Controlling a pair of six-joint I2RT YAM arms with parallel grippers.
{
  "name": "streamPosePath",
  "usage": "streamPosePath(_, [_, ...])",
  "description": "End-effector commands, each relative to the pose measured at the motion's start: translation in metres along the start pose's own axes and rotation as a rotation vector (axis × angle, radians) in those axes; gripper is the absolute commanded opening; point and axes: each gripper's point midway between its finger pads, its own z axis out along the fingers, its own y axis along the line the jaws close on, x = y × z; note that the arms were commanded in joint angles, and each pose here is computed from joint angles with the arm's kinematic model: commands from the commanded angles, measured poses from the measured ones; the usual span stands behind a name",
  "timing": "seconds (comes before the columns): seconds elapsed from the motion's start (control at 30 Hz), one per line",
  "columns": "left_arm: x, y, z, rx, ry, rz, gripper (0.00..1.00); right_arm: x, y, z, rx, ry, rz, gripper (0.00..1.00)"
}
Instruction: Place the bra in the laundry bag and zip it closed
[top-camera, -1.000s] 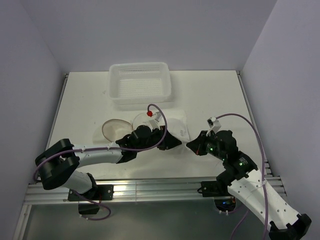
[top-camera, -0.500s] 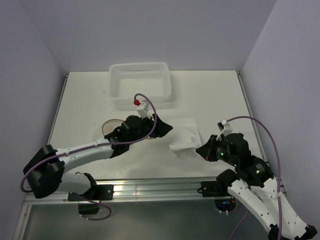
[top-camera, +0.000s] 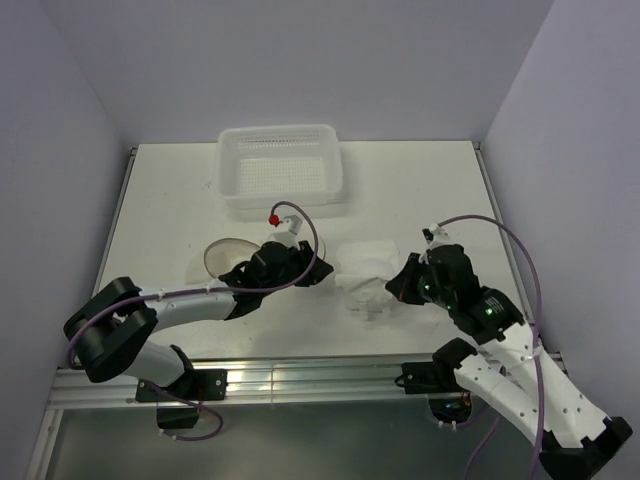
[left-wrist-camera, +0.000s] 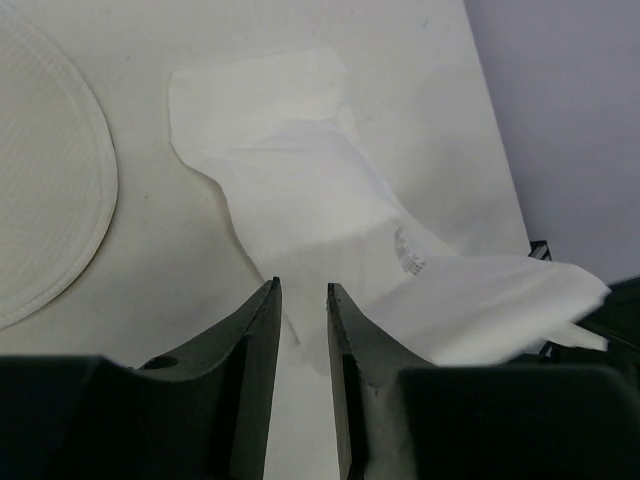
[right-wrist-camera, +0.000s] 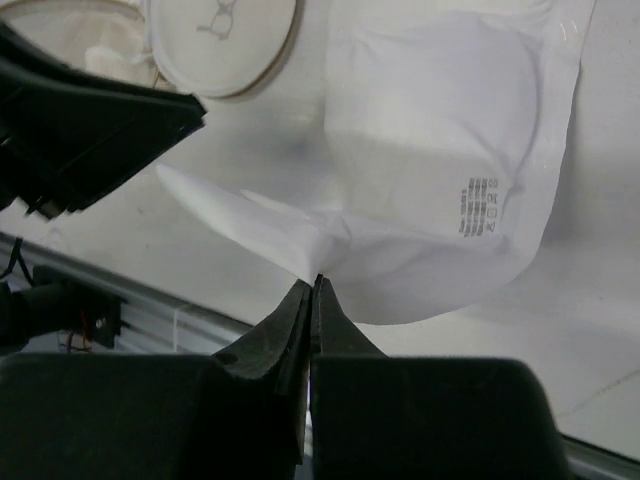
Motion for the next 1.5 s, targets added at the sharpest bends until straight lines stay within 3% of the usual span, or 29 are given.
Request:
streamPosePath(0.0, [-0.021,-0.012,-0.009,0.035,-0.084,0.004,0.31,-0.058,0.015,0.012,-0.009,-0.181,-0.003,0.0])
streamPosePath(0.27, [-0.008,-0.006,-0.014,0.045,-0.05,-0.017,0.31,-0.081,-0.025,0.078,0.081,-0.138,0.08,0.0])
streamPosePath(0.5, [-0.001,-0.005,-0.004,0.028,-0.015,0.0,0.35,-0.1,-0.029,0.121,0.043,-0.083,0.138,0.0])
streamPosePath(0.53, [-0.001,-0.004,-0.001,0.016,-0.012,0.006,0.37,-0.104,-0.025,0.122,0.024,-0.085,0.139,0.0])
streamPosePath(0.63, [-0.015,0.003,0.009,-0.059,-0.045,0.036,0.59,-0.107,-0.016,0.113,-0.014,-0.089,0.124,0.0])
streamPosePath(0.7, [-0.029,0.003,0.014,-0.082,-0.089,0.027,0.64,-0.105,-0.012,0.099,-0.032,-0.122,0.113,0.0])
streamPosePath(0.9, [-0.048,0.007,0.038,-0.134,-0.138,-0.006,0.51,-0.082,-0.021,0.062,-0.016,-0.176,0.096,0.0])
streamPosePath(0.97, [-0.056,0.004,0.04,-0.112,-0.172,-0.048,0.4,-0.071,-0.025,0.057,-0.003,-0.163,0.095,0.0])
streamPosePath(1.07, [-0.069,-0.001,0.052,-0.086,-0.19,-0.072,0.38,-0.064,-0.024,0.045,-0.021,-0.175,0.092,0.0])
streamPosePath(1.3, [-0.044,0.011,0.109,-0.107,-0.07,-0.049,0.2,-0.071,-0.013,0.027,-0.048,-0.214,0.081,0.0])
streamPosePath(1.47, [-0.029,0.021,0.122,-0.125,-0.023,-0.047,0.04,-0.09,0.003,0.024,-0.101,-0.252,0.086,0.0])
